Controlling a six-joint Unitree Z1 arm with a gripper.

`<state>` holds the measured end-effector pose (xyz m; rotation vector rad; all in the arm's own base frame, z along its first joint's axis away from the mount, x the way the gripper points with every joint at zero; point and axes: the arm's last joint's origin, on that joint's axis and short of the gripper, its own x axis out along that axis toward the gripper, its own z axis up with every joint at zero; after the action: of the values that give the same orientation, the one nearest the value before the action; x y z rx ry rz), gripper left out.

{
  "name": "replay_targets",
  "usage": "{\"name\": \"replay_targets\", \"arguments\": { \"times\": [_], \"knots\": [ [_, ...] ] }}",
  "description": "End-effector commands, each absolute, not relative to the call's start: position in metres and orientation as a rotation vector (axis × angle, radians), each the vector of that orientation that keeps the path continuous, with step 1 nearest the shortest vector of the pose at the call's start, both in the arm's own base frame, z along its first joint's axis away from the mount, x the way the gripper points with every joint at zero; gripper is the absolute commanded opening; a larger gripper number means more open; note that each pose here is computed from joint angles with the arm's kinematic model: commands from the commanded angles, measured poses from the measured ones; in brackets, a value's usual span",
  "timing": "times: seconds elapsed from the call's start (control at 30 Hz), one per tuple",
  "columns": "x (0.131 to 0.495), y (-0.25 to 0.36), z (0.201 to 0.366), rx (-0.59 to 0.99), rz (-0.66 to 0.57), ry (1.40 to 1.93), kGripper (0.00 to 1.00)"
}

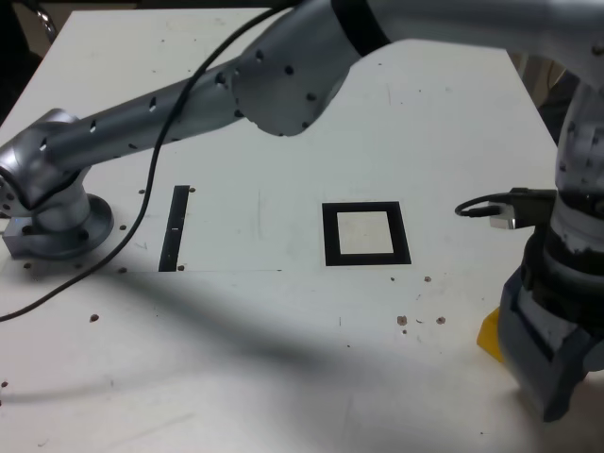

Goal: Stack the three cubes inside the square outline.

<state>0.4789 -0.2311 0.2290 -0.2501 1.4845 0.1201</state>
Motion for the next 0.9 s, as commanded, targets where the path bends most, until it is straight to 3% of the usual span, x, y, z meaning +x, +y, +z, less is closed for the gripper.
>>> {"name": "replay_targets", "arguments": {
  "times": [0.0,0.3,0.53,0.63,0.87],
  "knots": [
    [0.484,-0.23,0.224,-0.261,0.121,1.476,0.99],
    [0.495,-0.222,0.208,-0.286,0.126,1.489,0.95],
    [0.5,-0.213,0.205,-0.303,0.135,1.494,0.85],
    [0.501,-0.211,0.205,-0.307,0.141,1.497,0.74],
    [0.502,-0.208,0.208,-0.311,0.148,1.48,0.36]
  ]
}}
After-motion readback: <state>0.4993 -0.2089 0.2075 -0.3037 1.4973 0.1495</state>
